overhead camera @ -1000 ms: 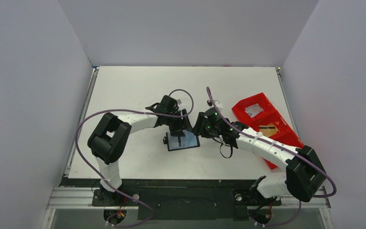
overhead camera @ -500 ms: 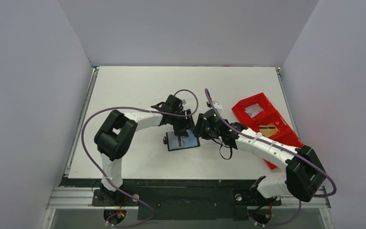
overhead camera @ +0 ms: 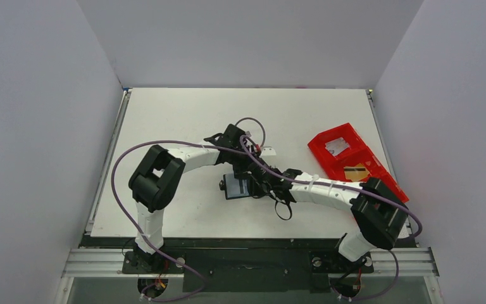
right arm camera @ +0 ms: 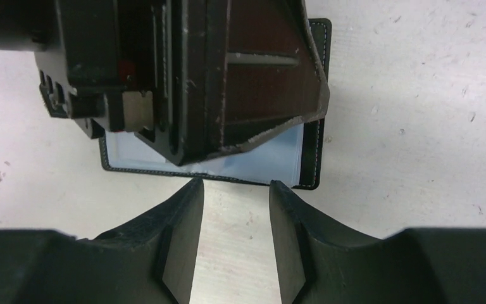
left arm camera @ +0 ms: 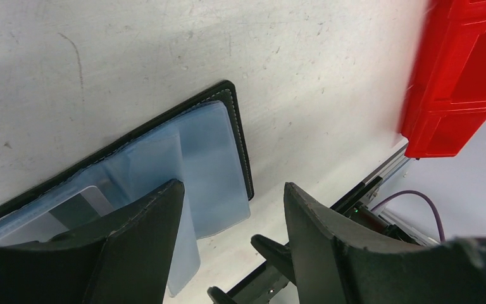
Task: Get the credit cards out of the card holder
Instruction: Remove the credit card from the card holder.
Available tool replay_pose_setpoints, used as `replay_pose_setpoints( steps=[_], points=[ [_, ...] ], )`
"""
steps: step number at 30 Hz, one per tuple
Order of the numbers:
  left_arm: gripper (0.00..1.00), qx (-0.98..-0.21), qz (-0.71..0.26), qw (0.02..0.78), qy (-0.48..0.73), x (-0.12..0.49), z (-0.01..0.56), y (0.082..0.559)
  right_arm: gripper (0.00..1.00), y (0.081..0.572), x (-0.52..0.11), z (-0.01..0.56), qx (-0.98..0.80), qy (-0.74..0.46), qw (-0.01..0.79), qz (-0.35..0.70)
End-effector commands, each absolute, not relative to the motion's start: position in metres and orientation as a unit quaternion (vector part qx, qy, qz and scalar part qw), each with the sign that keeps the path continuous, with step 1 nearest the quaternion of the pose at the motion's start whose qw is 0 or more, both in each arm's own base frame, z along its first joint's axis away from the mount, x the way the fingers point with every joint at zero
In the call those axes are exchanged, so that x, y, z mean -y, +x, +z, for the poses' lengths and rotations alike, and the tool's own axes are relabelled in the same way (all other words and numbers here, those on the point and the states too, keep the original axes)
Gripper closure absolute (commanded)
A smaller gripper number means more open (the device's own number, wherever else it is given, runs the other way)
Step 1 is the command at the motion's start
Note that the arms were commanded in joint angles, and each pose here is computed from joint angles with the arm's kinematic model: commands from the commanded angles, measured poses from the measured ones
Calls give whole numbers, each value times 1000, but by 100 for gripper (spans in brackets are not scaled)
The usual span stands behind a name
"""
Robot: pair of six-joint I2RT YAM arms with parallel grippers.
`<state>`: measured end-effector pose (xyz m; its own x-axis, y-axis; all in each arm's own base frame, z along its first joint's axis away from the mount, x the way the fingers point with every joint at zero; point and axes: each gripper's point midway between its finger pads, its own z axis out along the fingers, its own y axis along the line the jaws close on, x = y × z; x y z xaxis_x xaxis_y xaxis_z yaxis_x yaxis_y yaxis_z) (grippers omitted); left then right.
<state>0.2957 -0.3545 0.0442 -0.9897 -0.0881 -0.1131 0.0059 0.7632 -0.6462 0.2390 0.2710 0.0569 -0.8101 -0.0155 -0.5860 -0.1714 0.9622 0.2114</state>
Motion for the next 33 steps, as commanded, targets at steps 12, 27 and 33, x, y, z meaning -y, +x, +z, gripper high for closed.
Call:
replay_pose_setpoints(
  steps=[12,27,33],
  points=[
    [43,-932,-356,67,-4,361,56,298,52,263,-284,75,-911,-61,403,59],
    [43,-920,-389,52,5,369,76,293,60,250,-281,52,-905,-75,416,44],
    [40,-906,-416,71,23,375,110,298,61,247,-270,65,-900,-52,430,56]
  ],
)
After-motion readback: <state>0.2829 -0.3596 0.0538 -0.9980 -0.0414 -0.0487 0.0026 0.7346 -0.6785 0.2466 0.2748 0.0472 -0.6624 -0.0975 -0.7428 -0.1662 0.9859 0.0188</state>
